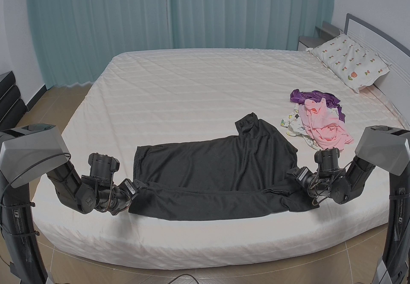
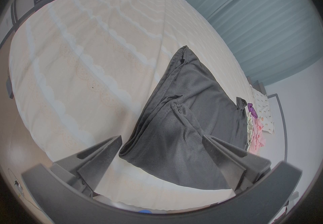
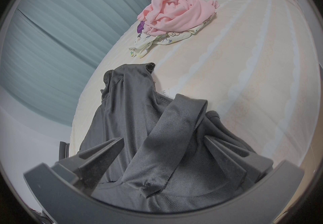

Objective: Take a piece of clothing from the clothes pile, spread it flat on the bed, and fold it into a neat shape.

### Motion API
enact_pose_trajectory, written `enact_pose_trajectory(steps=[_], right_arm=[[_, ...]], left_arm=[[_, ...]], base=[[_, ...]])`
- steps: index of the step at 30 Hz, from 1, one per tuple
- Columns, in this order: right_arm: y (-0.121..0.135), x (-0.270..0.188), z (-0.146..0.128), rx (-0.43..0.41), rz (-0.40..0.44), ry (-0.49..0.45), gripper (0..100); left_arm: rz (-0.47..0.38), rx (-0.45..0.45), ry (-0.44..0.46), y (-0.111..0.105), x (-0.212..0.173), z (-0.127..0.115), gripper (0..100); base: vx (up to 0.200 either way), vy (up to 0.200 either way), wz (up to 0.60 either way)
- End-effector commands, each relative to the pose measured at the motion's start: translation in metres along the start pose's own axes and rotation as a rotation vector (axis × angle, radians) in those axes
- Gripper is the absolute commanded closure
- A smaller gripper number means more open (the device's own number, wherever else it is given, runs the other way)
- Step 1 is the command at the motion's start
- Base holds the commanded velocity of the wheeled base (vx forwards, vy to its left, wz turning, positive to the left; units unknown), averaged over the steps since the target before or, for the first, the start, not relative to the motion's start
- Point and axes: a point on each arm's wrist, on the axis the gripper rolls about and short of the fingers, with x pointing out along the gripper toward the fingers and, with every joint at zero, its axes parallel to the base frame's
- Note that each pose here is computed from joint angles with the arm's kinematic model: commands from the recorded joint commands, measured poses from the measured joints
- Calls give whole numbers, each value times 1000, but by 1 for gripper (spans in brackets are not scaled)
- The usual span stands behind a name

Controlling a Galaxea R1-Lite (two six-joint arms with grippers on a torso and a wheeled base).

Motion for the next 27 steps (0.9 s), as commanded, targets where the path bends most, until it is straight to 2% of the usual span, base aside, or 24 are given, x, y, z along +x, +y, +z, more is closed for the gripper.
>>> enact_pose_trajectory(steps=[1,11,20,27], right_arm=[[0,4,-1,0,-5,-5,100],[3,-8,4,45,-11,-31,100],[6,-24,5,45,1,-26,100],[19,-48,7,34,34,-26,100]], left_arm=[[1,0,1,0,0,0,0],[1,1,1,0,0,0,0],[1,1,1,0,0,0,0],[1,3,1,0,0,0,0]], base=[[0,0,0],[0,0,0],[0,0,0],[0,0,0]])
